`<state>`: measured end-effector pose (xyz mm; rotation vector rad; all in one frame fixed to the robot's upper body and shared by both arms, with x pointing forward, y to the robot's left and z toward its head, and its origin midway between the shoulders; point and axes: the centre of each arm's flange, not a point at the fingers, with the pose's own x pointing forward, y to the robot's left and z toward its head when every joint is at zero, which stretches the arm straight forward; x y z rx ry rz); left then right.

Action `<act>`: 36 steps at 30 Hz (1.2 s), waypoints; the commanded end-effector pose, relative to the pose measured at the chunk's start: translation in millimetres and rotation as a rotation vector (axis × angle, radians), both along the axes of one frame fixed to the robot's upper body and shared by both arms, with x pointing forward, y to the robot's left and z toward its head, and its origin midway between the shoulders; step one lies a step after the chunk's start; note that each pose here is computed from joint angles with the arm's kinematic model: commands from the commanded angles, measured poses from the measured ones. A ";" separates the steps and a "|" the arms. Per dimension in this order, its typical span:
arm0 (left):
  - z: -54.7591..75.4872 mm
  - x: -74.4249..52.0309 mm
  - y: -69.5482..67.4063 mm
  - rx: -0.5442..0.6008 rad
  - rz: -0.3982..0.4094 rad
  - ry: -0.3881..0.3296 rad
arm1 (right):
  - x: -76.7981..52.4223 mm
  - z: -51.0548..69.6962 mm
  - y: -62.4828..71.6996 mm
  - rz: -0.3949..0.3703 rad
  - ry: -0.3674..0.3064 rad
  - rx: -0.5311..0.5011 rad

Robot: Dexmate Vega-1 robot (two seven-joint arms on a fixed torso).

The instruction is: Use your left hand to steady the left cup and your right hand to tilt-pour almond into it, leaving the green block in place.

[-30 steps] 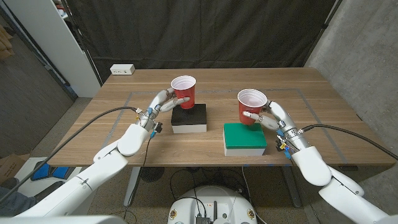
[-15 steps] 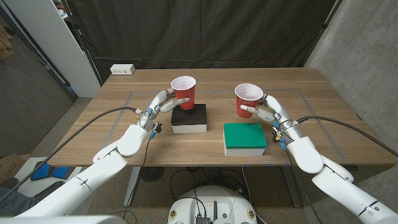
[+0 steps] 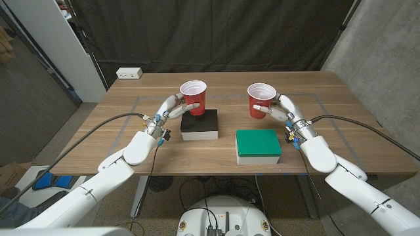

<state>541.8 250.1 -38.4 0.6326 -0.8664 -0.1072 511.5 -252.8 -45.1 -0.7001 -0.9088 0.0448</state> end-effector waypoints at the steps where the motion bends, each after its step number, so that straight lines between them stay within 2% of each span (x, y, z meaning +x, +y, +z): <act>1: -1.3 4.3 -6.9 0.022 -0.016 0.012 | 3.2 7.4 -0.8 -0.008 -0.005 0.001; 11: 0.3 14.0 -30.2 0.054 -0.067 0.008 | 5.3 9.3 10.9 0.015 0.005 -0.033; 19: 5.2 15.1 -43.6 0.072 -0.099 -0.003 | 7.3 10.8 19.1 0.025 -0.003 -0.049; 36: 9.5 18.4 -63.0 0.154 -0.111 0.018 | 7.4 19.4 25.3 0.020 -0.004 -0.089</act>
